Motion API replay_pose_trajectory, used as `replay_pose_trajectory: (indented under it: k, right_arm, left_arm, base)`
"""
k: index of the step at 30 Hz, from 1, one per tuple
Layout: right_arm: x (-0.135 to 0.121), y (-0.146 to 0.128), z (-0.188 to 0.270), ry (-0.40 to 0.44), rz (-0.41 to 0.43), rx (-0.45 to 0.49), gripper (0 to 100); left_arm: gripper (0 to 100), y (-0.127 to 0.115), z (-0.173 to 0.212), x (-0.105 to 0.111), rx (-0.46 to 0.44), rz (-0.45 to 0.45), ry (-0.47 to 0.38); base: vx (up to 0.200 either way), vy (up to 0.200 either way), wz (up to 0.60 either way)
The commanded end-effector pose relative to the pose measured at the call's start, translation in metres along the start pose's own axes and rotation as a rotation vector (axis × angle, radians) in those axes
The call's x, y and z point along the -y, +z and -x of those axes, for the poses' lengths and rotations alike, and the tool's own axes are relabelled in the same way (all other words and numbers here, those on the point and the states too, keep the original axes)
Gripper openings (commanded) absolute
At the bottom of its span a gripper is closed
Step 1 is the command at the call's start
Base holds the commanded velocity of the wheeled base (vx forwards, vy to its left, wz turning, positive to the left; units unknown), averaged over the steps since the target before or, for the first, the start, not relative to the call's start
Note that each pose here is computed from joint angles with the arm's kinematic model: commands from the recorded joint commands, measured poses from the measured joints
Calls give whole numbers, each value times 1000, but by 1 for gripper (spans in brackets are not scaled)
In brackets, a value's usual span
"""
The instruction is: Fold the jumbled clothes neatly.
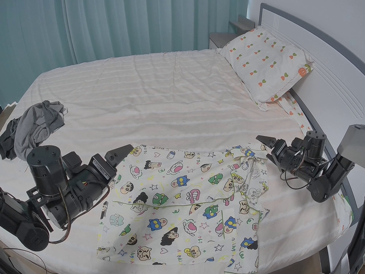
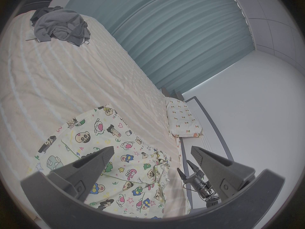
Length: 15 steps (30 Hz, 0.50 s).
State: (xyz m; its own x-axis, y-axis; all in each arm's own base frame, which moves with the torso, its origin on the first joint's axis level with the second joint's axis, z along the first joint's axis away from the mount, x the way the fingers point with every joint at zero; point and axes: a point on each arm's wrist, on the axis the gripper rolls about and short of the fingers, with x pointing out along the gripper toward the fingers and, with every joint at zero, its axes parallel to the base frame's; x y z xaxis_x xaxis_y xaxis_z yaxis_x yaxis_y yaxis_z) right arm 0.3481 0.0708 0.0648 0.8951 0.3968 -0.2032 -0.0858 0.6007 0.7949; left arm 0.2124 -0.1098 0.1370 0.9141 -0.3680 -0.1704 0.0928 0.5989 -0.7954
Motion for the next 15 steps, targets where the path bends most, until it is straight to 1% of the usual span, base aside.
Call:
replay_pose_trajectory:
  k: [1,5,11,15]
  right_arm:
    - [13,-21,-9,-63,-7,-37,100]
    - [18,-25,-9,-86,-11,-40,100]
    - [25,-28,-19,-92,-14,-41,100]
    - [28,-27,-30,-83,-11,-31,100]
  left_arm:
    - [100,-1,-1,-1,-4,4,2]
    - [100,-1,-1,-1,-4,1,4]
    - [100,-2,-1,-1,-5,-1,6]
    - [100,-3,-3,-2,-10,-2,11]
  base:
    - [0,0,0]
    - [0,0,0]
    - [200,0,0]
    - [0,0,0]
